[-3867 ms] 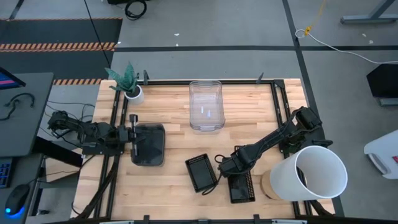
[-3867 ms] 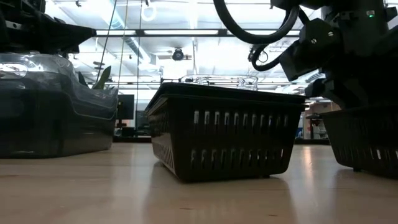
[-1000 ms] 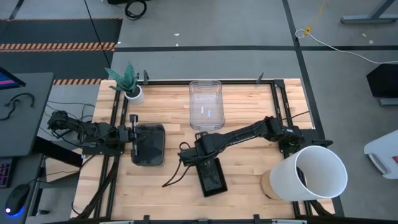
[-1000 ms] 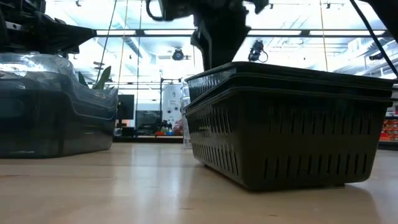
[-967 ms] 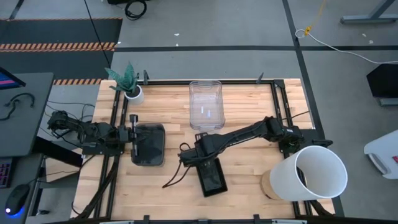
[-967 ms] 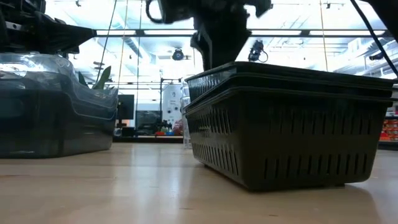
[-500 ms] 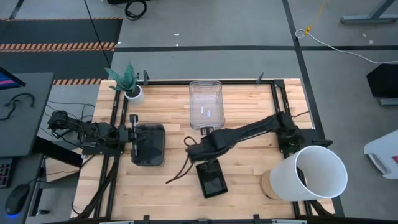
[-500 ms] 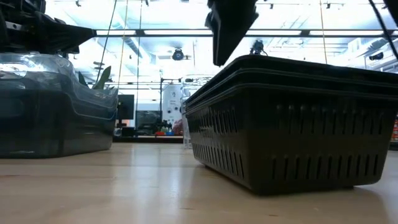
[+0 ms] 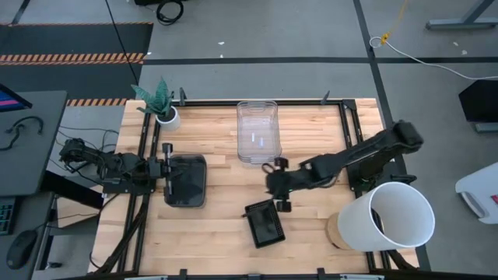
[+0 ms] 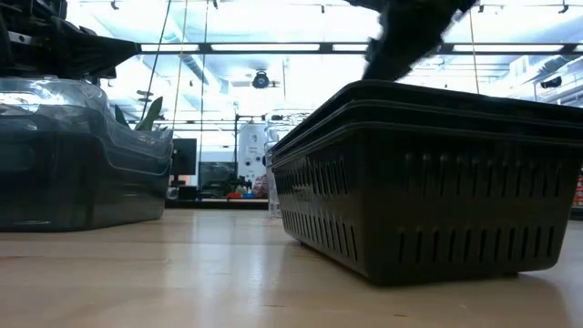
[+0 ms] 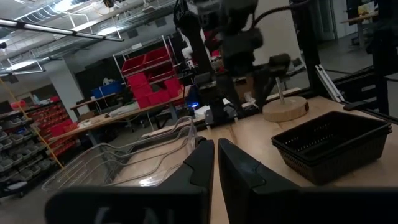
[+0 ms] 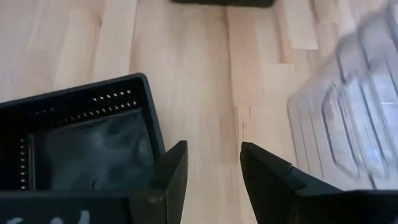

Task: Stack baskets by color
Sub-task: Return to Home Position

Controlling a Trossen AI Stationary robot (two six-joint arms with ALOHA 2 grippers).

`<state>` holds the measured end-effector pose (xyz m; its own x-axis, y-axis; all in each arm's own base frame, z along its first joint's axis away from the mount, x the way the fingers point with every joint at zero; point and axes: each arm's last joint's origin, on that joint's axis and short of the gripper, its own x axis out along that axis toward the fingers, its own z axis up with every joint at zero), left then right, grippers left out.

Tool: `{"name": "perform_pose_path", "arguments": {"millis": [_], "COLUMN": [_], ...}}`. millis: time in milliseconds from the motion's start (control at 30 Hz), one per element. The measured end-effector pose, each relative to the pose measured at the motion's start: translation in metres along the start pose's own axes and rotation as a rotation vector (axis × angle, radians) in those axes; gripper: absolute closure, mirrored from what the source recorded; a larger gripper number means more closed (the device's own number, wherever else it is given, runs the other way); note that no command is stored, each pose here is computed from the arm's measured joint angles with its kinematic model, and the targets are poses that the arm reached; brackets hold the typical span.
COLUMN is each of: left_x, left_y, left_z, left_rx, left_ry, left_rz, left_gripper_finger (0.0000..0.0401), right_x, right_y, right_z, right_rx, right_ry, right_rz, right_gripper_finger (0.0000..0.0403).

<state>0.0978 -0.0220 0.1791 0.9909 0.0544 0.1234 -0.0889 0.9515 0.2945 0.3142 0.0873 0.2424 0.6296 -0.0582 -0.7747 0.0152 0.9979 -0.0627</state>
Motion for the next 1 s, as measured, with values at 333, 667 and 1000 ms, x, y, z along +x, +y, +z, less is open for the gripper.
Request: {"name": "perform_pose_path", "arguments": {"millis": [333, 667, 1000], "left_x": [0.0, 0.0, 0.0], "left_y": [0.0, 0.0, 0.0], "left_z": [0.0, 0.0, 0.0], "left_rx": [0.0, 0.0, 0.0], "left_ry": [0.0, 0.0, 0.0], "left_rz": [0.0, 0.0, 0.0], "left_gripper_finger": [0.0362, 0.0372, 0.0363], "right_x": [-0.037, -0.059, -0.06], "right_y": [-0.017, -0.038, -0.05], "right_z": [-0.073, -0.132, -0.174], "right_rx": [0.145, 0.232, 0.254], "right_ry": [-0.315, -0.576, -0.738], "right_rz": [0.027, 0.067, 0.09], "right_gripper_finger": [0.025, 0.025, 0.025]}}
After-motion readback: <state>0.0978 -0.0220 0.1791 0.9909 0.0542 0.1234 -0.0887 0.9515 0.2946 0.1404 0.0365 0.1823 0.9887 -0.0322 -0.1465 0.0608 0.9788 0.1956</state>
